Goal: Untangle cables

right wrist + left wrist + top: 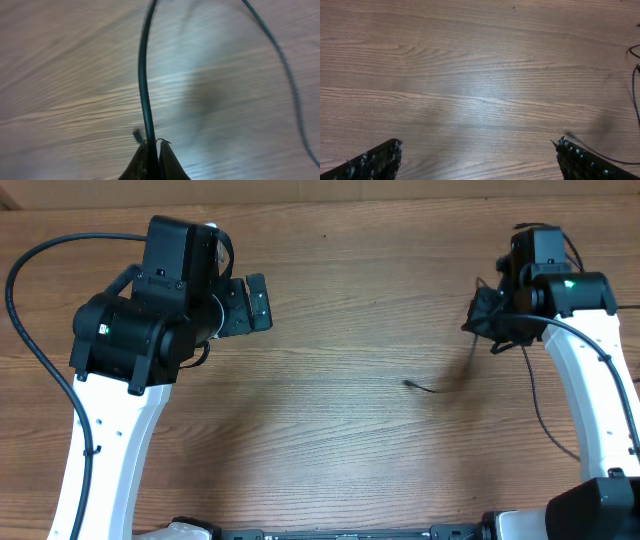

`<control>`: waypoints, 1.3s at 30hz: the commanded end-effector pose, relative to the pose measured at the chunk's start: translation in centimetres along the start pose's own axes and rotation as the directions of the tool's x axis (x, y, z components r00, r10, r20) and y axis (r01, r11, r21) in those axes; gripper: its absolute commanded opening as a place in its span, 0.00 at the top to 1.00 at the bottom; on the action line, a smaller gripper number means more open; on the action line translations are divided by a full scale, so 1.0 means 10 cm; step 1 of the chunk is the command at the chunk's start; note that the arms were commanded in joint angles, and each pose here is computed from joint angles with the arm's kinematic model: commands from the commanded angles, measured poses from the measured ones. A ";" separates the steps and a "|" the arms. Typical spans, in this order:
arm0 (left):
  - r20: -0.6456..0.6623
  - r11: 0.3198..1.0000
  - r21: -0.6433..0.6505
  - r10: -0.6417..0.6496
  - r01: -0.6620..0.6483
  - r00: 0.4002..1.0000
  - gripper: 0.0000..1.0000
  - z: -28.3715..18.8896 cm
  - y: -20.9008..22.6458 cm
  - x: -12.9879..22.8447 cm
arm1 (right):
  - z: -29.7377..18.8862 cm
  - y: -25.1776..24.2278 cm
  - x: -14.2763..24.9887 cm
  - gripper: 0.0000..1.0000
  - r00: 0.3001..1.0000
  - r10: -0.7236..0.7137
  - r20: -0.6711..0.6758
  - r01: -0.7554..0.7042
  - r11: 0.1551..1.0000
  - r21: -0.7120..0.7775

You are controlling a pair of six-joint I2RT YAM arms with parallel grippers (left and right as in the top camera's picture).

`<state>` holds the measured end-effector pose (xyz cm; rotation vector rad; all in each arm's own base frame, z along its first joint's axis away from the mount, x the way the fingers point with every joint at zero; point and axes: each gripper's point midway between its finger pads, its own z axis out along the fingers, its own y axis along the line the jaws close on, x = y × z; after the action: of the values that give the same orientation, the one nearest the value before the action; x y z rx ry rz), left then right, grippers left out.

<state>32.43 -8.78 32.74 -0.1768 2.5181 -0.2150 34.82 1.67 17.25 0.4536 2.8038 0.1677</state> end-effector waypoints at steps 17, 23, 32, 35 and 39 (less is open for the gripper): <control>0.007 1.000 0.017 0.024 -0.025 1.000 0.01 -0.07 -0.03 0.03 | 0.48 -1.55 0.52 0.96 0.868 0.493 0.059 -0.474 0.788 0.392; 0.012 0.999 0.035 0.024 -0.025 1.000 0.00 -0.07 -0.06 0.02 | 0.94 -1.56 0.79 0.92 0.853 0.522 0.035 -0.502 0.797 0.336; 0.009 0.999 0.047 0.024 -0.024 1.000 0.00 -0.07 -0.08 0.02 | 1.16 -1.56 0.85 0.26 0.856 0.514 0.057 -0.506 0.811 0.295; 0.009 0.999 0.046 0.024 -0.024 1.000 0.00 -0.07 -0.08 0.02 | 1.17 -1.46 0.83 0.00 0.872 0.489 0.021 -0.479 0.843 0.246; 0.010 0.999 0.046 0.024 -0.025 1.000 0.00 -0.07 -0.08 0.02 | 1.06 -1.25 0.68 0.00 0.907 0.421 -0.026 -0.413 0.899 0.144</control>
<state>32.45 -9.19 32.82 -0.1671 2.5177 -0.2450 25.86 -8.15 1.02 1.2266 2.7555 -0.0625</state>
